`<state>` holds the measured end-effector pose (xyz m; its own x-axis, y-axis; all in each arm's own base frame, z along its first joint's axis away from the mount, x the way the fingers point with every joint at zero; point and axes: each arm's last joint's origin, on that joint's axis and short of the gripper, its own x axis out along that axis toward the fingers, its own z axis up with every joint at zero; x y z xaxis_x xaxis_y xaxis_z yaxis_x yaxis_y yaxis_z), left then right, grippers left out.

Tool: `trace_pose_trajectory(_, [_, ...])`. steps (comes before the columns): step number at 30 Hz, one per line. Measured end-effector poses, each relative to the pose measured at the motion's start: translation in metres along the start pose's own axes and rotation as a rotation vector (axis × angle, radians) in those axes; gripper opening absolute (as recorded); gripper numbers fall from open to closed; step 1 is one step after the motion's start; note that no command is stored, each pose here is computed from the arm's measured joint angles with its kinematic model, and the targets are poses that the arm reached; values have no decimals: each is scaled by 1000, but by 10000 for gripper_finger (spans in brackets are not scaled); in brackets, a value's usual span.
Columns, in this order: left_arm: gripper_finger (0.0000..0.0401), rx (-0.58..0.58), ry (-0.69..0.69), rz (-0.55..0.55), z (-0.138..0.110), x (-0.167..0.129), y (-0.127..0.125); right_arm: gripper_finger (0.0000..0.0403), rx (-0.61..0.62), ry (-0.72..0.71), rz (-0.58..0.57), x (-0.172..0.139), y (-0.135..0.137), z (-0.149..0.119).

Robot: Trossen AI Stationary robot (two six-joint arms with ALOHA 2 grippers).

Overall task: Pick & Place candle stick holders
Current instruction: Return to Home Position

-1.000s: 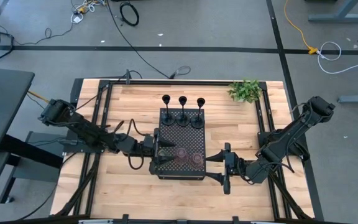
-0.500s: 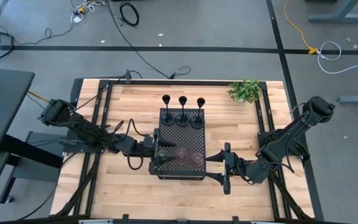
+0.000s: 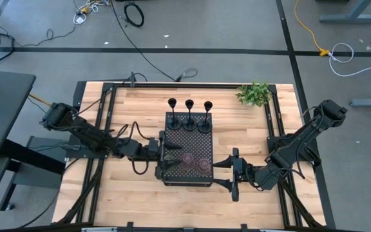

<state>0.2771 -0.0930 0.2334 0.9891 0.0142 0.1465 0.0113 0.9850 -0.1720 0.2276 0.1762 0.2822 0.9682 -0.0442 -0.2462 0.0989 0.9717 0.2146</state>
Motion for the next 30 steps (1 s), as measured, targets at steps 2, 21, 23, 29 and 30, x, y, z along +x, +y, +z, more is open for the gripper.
trace_pose_trajectory(2, [252,-1,-3,3,0,0,1,263,0,0,0,0,0,0])
trace_pose_trajectory(21, [252,11,-41,4,4,0,1,263,-1,0,0,0,0,0])
trace_pose_trajectory(23, [252,9,-47,6,5,1,2,263,-1,0,0,0,0,0])
trace_pose_trajectory(29, [252,3,-65,8,7,1,2,263,-1,0,0,0,0,0])
trace_pose_trajectory(30, [252,3,-65,7,7,1,2,263,-1,0,0,0,0,0])
